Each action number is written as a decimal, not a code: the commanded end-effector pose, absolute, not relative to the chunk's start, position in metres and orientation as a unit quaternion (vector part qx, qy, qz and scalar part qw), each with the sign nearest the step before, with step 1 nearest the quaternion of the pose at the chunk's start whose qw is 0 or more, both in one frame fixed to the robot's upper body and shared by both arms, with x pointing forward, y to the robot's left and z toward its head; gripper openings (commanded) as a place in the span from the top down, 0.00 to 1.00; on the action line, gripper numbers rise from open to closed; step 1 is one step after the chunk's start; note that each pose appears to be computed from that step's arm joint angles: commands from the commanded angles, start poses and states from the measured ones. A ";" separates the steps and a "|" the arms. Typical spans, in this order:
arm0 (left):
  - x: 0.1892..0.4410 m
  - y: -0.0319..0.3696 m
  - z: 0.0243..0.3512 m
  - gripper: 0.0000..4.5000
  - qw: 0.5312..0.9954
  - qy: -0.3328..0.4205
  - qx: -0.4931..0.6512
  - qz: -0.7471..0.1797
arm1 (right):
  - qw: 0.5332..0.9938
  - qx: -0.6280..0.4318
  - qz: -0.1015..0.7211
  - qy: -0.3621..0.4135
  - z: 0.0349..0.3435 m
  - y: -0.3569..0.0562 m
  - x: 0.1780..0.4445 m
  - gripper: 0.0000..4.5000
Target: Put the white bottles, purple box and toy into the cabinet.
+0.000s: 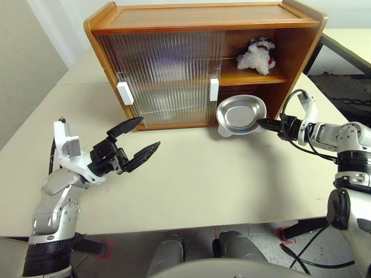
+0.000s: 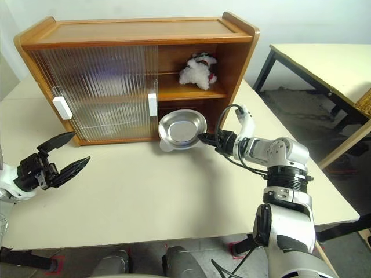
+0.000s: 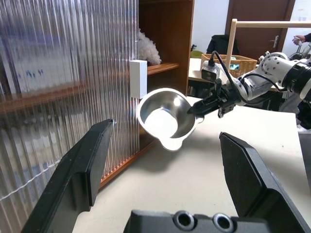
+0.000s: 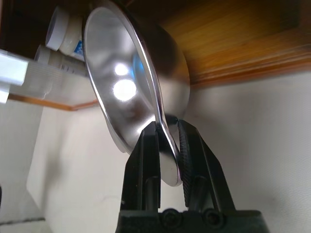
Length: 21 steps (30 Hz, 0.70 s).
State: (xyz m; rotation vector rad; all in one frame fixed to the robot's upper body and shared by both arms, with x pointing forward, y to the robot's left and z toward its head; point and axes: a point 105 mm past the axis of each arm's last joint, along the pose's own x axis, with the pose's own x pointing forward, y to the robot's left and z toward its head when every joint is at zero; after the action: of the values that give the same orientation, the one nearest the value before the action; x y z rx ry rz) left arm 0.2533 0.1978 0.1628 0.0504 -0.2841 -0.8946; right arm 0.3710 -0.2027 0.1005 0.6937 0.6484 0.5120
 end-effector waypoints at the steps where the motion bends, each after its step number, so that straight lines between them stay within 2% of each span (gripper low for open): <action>1: 0.252 0.197 0.163 0.00 0.891 -0.131 0.033 -0.434 | 0.865 0.337 0.235 0.289 0.108 -0.198 0.379 0.92; 21: 0.250 0.197 0.161 0.00 0.893 -0.122 0.034 -0.431 | 0.900 0.330 0.148 0.244 0.103 -0.192 0.415 0.92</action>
State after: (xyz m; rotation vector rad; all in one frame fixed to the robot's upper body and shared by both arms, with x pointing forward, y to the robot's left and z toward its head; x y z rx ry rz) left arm 0.2510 0.1974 0.1607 0.0521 -0.2682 -0.8886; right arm 0.4106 -0.1903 0.1015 0.6896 0.5220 0.3306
